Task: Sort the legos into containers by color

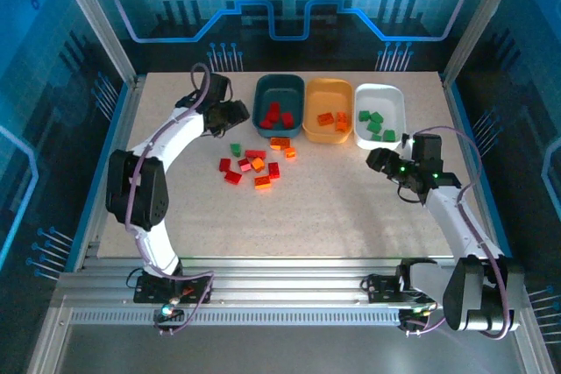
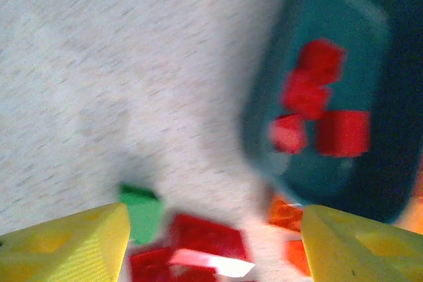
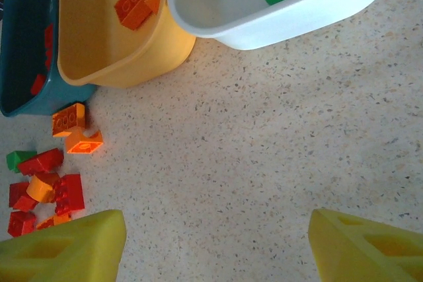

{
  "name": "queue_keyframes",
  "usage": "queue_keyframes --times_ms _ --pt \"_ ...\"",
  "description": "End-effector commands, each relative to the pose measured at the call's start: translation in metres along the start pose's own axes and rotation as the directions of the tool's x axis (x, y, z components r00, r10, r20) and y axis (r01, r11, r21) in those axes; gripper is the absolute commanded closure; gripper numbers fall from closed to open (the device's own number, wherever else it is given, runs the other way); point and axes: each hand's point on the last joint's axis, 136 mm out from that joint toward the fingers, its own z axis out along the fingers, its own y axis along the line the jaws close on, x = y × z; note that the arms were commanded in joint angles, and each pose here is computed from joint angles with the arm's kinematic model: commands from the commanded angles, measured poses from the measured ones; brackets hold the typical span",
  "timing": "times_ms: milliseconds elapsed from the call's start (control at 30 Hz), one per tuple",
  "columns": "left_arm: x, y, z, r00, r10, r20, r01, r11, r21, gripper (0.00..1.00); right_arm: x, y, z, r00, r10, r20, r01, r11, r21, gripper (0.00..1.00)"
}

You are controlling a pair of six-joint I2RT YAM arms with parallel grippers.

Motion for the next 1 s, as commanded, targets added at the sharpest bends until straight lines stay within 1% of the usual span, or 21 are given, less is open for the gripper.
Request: queue_keyframes --times_ms 0,133,267,433,733,833,900,967 --pt "0.014 0.018 0.014 0.996 0.059 -0.073 -0.065 0.993 -0.094 0.30 -0.007 0.011 -0.003 0.999 -0.045 0.011 0.045 0.999 -0.015 0.26" --pt "0.013 0.036 0.034 0.989 0.101 -0.111 -0.123 0.970 -0.208 0.31 -0.006 0.009 -0.002 0.999 -0.050 0.006 0.050 0.999 -0.006 0.26" --pt "0.019 0.047 0.050 0.981 0.119 -0.156 -0.157 0.954 -0.256 0.34 -0.005 0.008 -0.001 0.999 -0.052 0.001 0.052 0.999 -0.002 0.26" --pt "0.030 0.050 0.061 0.974 0.123 -0.192 -0.169 0.954 -0.247 0.35 -0.004 0.008 0.003 0.999 -0.048 -0.010 0.048 0.999 -0.003 0.26" --pt "0.051 0.039 0.064 0.964 0.147 -0.221 -0.193 0.960 -0.202 0.33 -0.004 0.007 0.005 0.999 -0.049 -0.013 0.049 0.999 0.003 0.26" --pt "0.057 0.044 0.069 0.960 0.152 -0.233 -0.205 0.953 -0.224 0.34 -0.003 0.006 0.005 0.999 -0.050 -0.017 0.050 0.999 0.005 0.26" --pt "0.059 0.048 0.072 0.960 0.150 -0.238 -0.207 0.949 -0.238 0.35 -0.003 0.007 0.004 0.998 -0.055 -0.015 0.055 0.998 0.005 0.26" --pt "0.060 0.051 0.073 0.960 0.150 -0.237 -0.209 0.946 -0.247 0.39 -0.003 0.007 0.003 0.998 -0.056 -0.011 0.056 0.998 0.007 0.26"
